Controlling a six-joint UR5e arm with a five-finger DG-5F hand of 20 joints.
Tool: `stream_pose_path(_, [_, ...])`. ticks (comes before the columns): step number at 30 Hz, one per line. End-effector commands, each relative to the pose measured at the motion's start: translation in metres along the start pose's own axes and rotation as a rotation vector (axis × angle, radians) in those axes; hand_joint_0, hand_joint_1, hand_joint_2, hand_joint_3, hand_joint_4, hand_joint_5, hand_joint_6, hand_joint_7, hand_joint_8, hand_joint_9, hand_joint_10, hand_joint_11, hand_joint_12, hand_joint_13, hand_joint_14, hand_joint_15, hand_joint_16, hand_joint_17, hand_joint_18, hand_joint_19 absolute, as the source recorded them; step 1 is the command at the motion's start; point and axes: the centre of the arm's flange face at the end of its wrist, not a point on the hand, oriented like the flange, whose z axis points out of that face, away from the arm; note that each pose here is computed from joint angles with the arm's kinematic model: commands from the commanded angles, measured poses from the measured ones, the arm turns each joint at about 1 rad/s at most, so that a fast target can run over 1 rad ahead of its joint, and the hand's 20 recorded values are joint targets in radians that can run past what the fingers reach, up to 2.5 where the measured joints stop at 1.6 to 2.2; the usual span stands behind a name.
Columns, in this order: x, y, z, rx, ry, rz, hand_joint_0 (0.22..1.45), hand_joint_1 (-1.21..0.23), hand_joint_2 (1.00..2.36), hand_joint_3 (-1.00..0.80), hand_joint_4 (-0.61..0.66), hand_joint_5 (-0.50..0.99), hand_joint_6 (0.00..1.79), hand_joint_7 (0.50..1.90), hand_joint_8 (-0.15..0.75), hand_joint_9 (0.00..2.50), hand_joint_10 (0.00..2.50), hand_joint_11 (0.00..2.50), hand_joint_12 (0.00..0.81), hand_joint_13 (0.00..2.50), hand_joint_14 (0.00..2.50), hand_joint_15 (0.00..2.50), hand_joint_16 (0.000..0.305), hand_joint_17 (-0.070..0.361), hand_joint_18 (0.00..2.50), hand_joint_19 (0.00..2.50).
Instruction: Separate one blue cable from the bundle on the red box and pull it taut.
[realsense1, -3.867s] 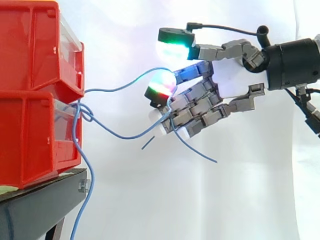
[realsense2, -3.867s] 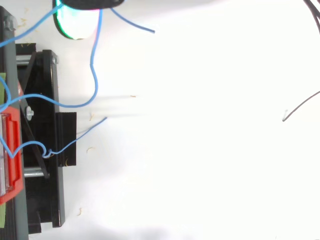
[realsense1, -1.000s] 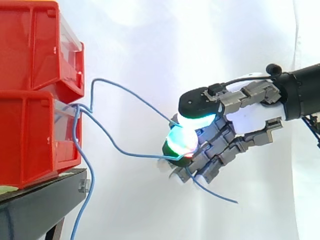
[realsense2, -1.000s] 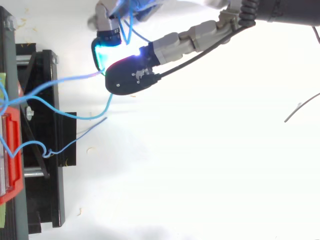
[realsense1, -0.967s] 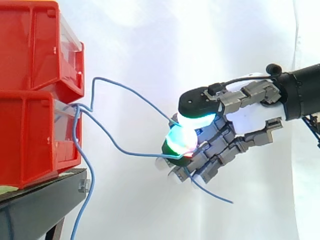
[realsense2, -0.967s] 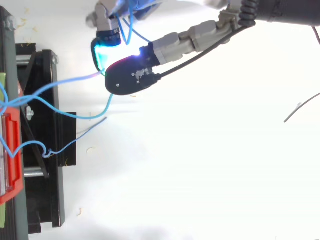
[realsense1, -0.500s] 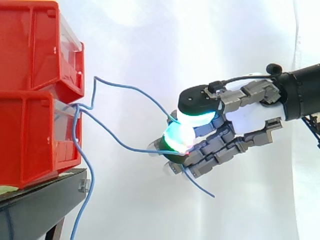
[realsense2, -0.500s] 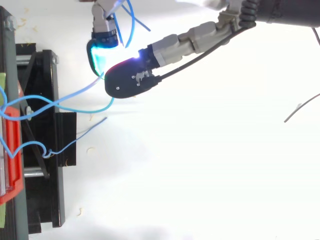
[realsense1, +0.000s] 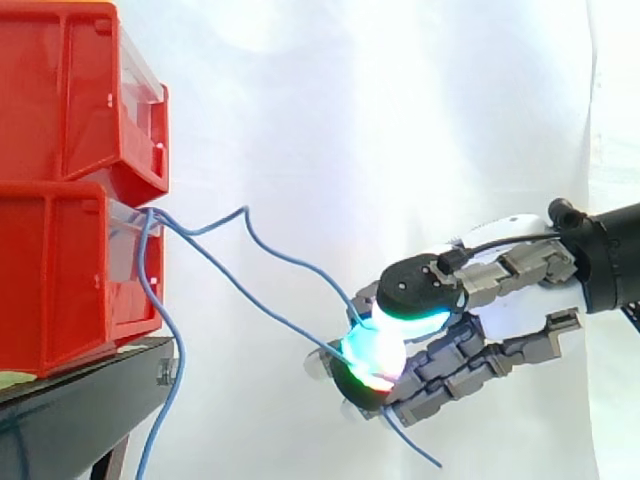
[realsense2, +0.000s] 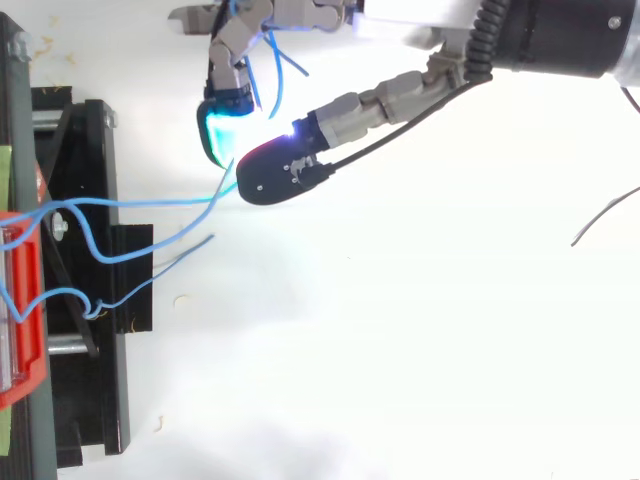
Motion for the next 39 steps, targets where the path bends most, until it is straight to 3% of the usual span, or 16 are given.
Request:
stream_pose_path(1, [0.0,-0.0036,-0.0001,-0.003,0.011,0.001,0.71,-0.96,1.01,-0.21,-0.44,-0.09,0.93,0.96,-0.064,0.0,0.0,0.0,0.431,0.06,0.0,0.0,0.082,0.185,0.0,0.0])
stream_pose_path(2, [-0.0012,-0.0031,-0.0006,-0.005,0.012,0.002,0.71,-0.96,1.01,-0.21,-0.44,-0.09,0.93,0.97,-0.065,0.0,0.0,0.0,0.438,0.09,0.0,0.0,0.082,0.185,0.0,0.0])
stream_pose_path(4, [-0.0009,-0.003,-0.0006,-0.006,0.015,0.002,0.72,-1.01,1.01,-0.22,-0.44,-0.08,0.89,1.1,-0.064,0.0,0.0,0.0,0.451,0.28,0.0,0.0,0.082,0.185,0.15,0.0])
stream_pose_path(7, [-0.001,-0.0028,-0.0005,-0.007,0.014,0.002,0.72,-1.0,1.01,-0.21,-0.43,-0.08,0.9,1.09,-0.064,0.0,0.0,0.0,0.445,0.4,0.0,0.0,0.08,0.179,0.2,0.0])
stream_pose_path(18, [-0.0002,-0.0048,-0.0011,0.004,0.02,0.005,0.71,-1.0,1.01,-0.18,-0.4,-0.08,0.91,1.03,-0.019,0.0,0.0,0.0,0.372,0.28,0.0,0.0,0.056,0.125,0.13,0.1])
stream_pose_path(22, [-0.0018,-0.0072,-0.0041,0.025,0.028,0.003,0.71,-0.99,1.01,-0.17,-0.38,-0.08,0.91,1.01,-0.005,0.0,0.0,0.0,0.37,0.28,0.0,0.0,0.054,0.122,0.16,0.12])
stream_pose_path(27, [-0.0083,-0.0032,-0.0085,0.026,0.022,0.004,0.7,-0.99,1.01,-0.15,-0.37,-0.08,0.92,1.0,0.002,0.04,0.0,0.0,0.372,0.29,0.0,0.0,0.054,0.122,0.18,0.13])
stream_pose_path(39, [-0.0004,-0.0042,-0.0087,0.035,0.034,-0.006,0.7,-0.98,1.01,-0.12,-0.35,-0.07,0.92,0.99,0.024,0.1,0.0,0.0,0.379,0.32,0.0,0.0,0.056,0.126,0.24,0.15])
